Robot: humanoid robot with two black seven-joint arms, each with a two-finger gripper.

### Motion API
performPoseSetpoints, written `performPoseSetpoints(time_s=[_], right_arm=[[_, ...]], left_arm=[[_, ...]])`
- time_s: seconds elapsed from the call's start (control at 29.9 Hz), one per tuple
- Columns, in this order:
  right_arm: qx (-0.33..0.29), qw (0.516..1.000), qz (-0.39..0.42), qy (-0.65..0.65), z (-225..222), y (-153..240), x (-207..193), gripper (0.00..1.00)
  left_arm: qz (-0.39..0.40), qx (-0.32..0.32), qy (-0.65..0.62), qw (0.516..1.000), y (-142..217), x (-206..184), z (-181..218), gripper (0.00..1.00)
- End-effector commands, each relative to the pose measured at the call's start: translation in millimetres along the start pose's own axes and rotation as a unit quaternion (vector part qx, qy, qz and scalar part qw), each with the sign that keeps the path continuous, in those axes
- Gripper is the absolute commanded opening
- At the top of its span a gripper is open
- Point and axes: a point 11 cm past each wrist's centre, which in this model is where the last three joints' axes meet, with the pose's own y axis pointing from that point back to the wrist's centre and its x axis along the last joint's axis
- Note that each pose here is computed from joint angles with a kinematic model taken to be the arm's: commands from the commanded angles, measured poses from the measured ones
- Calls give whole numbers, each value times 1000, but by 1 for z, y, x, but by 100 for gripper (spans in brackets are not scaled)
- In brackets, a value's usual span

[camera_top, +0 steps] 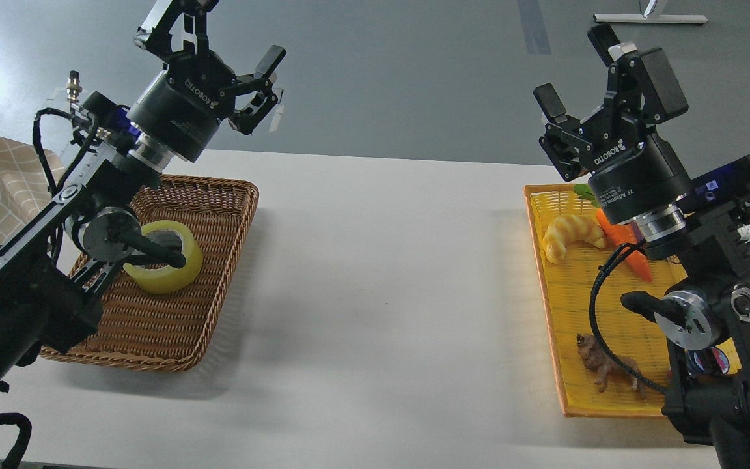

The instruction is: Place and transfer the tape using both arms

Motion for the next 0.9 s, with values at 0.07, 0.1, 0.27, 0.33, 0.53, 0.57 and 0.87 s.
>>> performPoseSetpoints(time_s=[0.07,0.1,0.27,0.33,0.53,0.57,0.87], right_arm=[[3,1000,-14,-2,-1,-8,-7,100],[3,1000,-15,-2,0,-8,-8,100],[5,1000,-17,-1,-2,-15,-7,100],[8,1000,-19,0,-4,-17,-7,100],[8,1000,-25,-2,-8,-22,-8,100],[7,1000,-24,-8,-8,-22,-7,100],[21,997,-21,-68,-10,-24,-6,100]], left_arm=[[15,-10,45,999,7,-1,-13,98],[16,-10,50,999,8,-1,-14,98],[25,-9,74,997,15,1,-19,98],[27,-9,77,997,16,1,-21,98],[26,0,113,993,13,-13,-44,98],[26,-3,121,992,11,-17,-48,98],[47,-13,153,987,6,-29,-67,98]])
